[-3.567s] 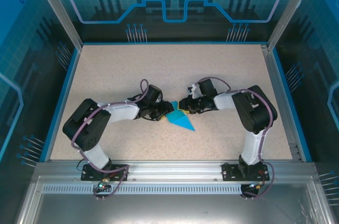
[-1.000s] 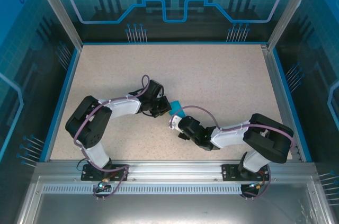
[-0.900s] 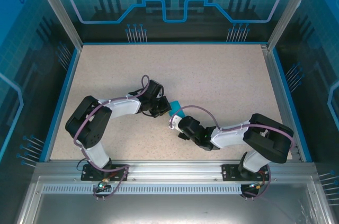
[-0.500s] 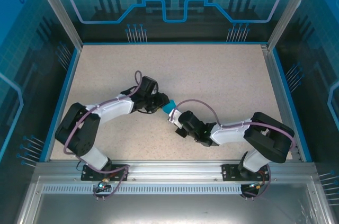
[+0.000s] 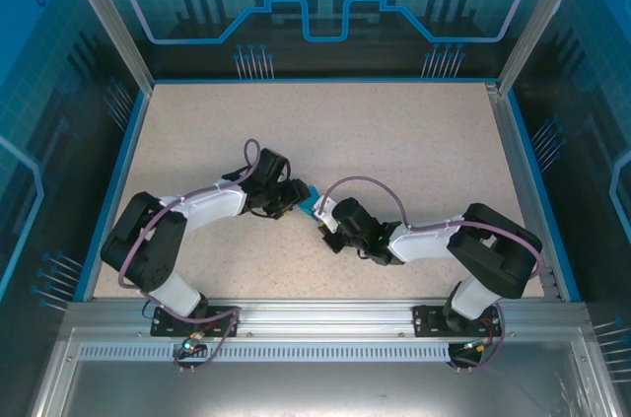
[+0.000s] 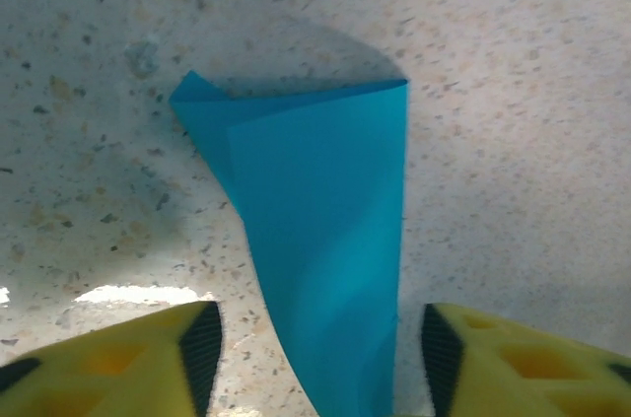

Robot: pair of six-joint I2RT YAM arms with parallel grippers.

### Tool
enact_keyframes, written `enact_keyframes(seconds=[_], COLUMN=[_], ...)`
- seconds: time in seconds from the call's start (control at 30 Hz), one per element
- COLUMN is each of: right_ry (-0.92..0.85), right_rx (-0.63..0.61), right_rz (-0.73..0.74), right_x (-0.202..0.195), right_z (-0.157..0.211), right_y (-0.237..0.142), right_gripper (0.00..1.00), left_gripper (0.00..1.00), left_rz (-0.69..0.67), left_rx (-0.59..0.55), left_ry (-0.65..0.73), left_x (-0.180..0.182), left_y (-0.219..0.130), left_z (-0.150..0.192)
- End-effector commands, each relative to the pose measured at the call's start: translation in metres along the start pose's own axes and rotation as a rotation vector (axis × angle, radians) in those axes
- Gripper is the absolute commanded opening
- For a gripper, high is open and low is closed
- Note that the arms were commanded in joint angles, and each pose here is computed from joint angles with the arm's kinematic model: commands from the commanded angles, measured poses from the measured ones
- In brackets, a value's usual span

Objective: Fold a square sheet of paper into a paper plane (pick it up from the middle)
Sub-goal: Fold the wing for the fifth time at the center of the table.

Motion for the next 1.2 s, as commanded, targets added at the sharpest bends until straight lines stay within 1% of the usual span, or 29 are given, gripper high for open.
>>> enact_keyframes(seconds=[0.0, 0.1, 0.23, 0.3, 0.4, 0.77, 0.9, 0.97, 1.13, 1.17], right_ry=[0.023, 0.012, -0.002, -0.016, -0.042, -0.06, -0.062, -0.051, 0.04, 0.064], right_rx=[-0.035, -0.026, -0.005, 0.014, 0.029, 0.039, 0.033, 0.039, 0.042, 0.039], right_rz=[-0.006, -0.005, 0.007, 0.019, 0.03, 0.043, 0.036, 0.031, -0.054, -0.082], right_x=[-0.001, -0.001, -0.002, -0.002, -0.002, -0.001, -0.001, 0.0, 0.001, 0.001], right_z=[-0.009, -0.007, 0.0, 0.004, 0.007, 0.009, 0.007, 0.005, 0.0, -0.001], right_y=[0.002, 0.002, 0.001, 0.001, 0.0, -0.001, -0.001, 0.001, 0.002, 0.003], right_gripper=[0.0, 0.02, 0.07, 0.11, 0.13, 0.14, 0.02, 0.0, 0.0, 0.0], left_gripper=[0.49, 0.38, 0.21, 0.14, 0.06, 0.03, 0.04, 0.07, 0.3, 0.3], left_rz=[0.011, -0.012, -0.036, -0.039, -0.038, -0.035, -0.03, -0.021, -0.035, -0.042], left_rx=[0.024, 0.028, 0.021, 0.018, 0.015, 0.021, 0.024, 0.021, -0.018, -0.029], left_ry=[-0.016, -0.021, -0.028, -0.033, -0.036, -0.035, -0.034, -0.029, -0.021, -0.017], left_x=[-0.007, -0.006, -0.003, -0.001, -0.001, -0.001, -0.001, -0.001, 0.001, 0.003], left_y=[0.004, 0.007, 0.006, 0.005, 0.004, 0.005, 0.005, 0.003, -0.01, -0.013], left_z=[-0.005, -0.006, -0.007, -0.007, -0.009, -0.009, -0.009, -0.008, -0.007, -0.007])
Point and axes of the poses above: each hand's point on the last joint's axis, 136 mm out from that joint toward the fingers, its own y axis out along the fingers, its own x axis along the line the jaws close on, z = x × y, the point moved 8 cm from there along -y, back along the fingers
